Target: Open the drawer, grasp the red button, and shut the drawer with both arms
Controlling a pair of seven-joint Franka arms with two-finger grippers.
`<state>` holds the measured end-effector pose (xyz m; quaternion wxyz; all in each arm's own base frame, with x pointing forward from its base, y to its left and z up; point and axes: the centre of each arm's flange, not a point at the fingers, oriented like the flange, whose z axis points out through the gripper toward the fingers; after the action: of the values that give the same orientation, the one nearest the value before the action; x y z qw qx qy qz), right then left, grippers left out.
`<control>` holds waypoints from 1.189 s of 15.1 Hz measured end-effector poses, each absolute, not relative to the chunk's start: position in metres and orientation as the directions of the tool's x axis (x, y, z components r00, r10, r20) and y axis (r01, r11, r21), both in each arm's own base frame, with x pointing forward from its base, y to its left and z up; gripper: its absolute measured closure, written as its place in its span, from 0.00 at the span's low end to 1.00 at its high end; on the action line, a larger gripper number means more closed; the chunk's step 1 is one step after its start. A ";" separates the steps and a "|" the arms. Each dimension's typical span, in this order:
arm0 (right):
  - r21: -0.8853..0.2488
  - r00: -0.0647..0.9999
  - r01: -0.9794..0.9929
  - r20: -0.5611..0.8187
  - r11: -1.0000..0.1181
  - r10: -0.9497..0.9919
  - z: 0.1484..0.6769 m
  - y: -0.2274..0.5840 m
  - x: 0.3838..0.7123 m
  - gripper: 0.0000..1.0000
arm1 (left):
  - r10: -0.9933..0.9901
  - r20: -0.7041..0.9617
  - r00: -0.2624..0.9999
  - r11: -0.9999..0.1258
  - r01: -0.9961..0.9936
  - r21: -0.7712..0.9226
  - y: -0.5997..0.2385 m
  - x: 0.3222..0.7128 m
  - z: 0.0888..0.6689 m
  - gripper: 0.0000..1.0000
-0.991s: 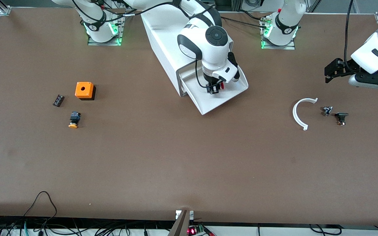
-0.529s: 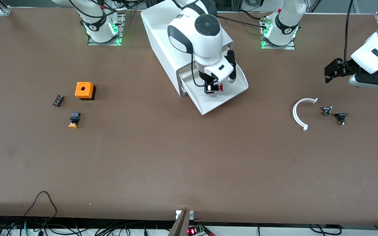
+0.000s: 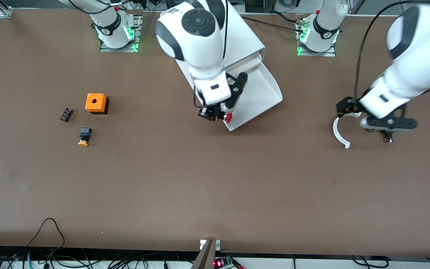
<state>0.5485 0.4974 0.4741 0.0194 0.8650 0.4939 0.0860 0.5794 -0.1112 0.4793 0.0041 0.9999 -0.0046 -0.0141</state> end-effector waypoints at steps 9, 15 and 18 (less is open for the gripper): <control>0.088 0.916 0.401 -0.026 -0.912 0.401 0.437 0.298 0.619 0.59 | 0.234 0.060 0.970 -0.968 0.226 0.106 -0.223 0.552 0.327 0.00; 0.106 0.982 0.165 -0.112 -0.981 0.153 0.380 0.184 0.623 0.59 | 0.313 0.017 0.950 -0.942 0.308 0.133 -0.287 0.504 0.294 0.00; 0.103 0.991 0.108 -0.090 -0.989 0.099 0.334 0.167 0.606 0.59 | 0.339 -0.016 0.941 -0.932 0.338 0.129 -0.322 0.465 0.293 0.00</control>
<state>0.6063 0.1668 0.3341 0.0538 0.9963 0.0521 -0.0425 0.4649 -0.3224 0.2931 0.0651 0.9829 0.1721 0.0033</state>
